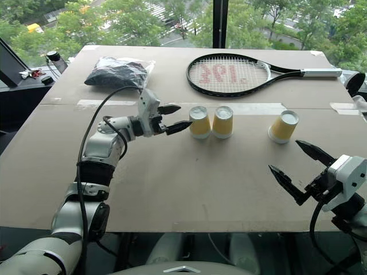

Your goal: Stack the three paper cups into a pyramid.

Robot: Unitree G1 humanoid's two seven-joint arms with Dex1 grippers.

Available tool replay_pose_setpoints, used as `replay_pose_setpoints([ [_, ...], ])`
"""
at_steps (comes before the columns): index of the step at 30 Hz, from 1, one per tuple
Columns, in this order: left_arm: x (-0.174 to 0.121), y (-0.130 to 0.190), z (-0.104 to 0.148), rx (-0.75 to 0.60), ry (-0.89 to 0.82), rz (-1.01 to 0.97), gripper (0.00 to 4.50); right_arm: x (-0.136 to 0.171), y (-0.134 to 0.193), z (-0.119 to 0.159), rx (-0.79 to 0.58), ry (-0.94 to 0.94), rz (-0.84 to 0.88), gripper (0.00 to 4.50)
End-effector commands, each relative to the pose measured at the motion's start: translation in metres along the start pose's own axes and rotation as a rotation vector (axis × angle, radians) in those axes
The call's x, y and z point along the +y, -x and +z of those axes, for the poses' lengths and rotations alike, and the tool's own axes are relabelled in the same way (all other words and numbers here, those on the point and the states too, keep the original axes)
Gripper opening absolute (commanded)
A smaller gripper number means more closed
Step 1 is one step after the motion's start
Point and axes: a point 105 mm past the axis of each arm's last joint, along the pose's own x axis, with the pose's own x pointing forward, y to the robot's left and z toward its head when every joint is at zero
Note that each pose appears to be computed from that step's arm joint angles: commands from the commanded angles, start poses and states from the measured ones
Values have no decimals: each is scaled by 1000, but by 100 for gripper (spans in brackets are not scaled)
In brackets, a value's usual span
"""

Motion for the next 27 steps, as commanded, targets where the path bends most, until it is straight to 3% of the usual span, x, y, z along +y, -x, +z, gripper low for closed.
replay_pose_setpoints([
  [1, -16, 24, 12, -24, -50, -19, 447, -27, -15, -15, 77, 33, -120, 450],
  [6, -53, 46, 17, -75, -54, -135, 447, -56, -35, -24, 101, 30, -249, 450],
  [12, -104, 61, 54, -178, 34, -378, 447, -80, -67, -29, 104, -22, -321, 450],
  [24, -108, 59, 63, -205, 67, -313, 447, -105, -93, -46, 172, -78, -395, 450],
  [27, -109, 58, 63, -205, 73, -308, 450, -106, -92, -47, 176, -84, -389, 373],
])
